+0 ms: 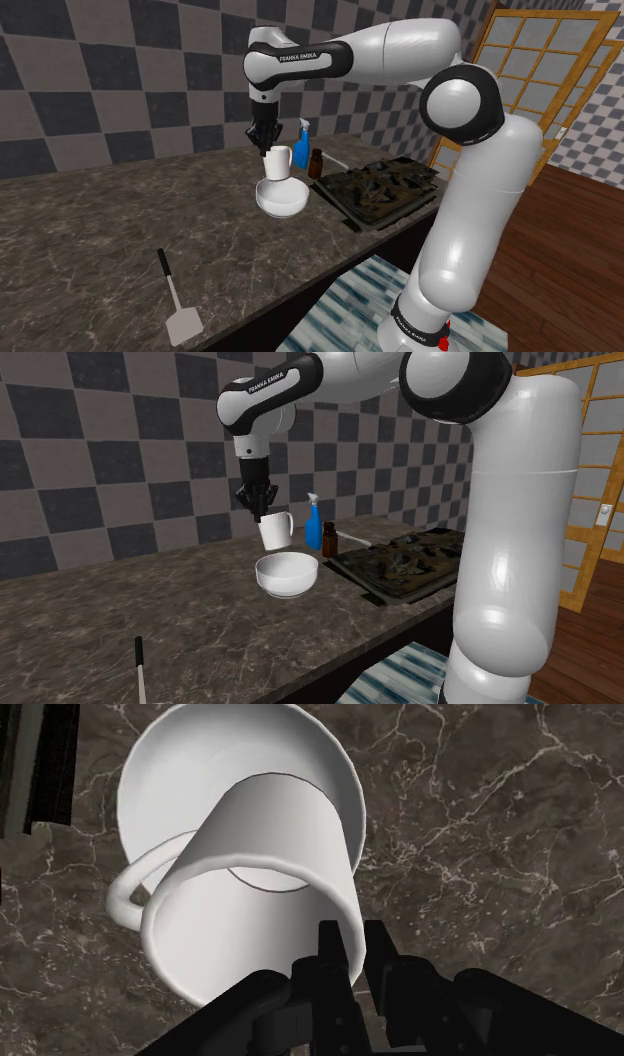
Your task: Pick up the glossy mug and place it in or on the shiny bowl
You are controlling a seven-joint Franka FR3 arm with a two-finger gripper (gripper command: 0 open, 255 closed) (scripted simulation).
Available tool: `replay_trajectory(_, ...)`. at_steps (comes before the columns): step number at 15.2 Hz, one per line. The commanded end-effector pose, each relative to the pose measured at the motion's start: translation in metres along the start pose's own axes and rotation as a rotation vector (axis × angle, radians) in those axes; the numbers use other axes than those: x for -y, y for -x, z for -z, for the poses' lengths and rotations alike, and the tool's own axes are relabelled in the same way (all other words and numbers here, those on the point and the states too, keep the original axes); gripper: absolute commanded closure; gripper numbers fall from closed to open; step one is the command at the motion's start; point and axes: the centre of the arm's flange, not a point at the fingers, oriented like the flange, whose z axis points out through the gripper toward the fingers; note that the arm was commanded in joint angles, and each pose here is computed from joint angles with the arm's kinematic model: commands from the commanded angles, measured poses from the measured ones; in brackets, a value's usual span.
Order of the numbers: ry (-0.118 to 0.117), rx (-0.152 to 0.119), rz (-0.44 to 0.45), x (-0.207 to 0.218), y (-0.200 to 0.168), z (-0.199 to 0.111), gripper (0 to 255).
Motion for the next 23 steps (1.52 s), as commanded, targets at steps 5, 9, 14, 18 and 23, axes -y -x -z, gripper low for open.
replay_trajectory(5, 0.0, 0.0, -0.001, 0.028, -0.003, -0.017, 255)
replay_trajectory(9, 0.0, 0.0, -0.001, 0.029, -0.003, -0.038, 255)
replay_trajectory(14, 0.0, 0.0, -0.001, 0.03, -0.004, -0.064, 255)
replay_trajectory(18, 0.0, 0.0, -0.001, 0.031, -0.004, -0.085, 255)
replay_trajectory(23, 0.0, 0.0, -0.001, 0.031, -0.004, -0.089, 255)
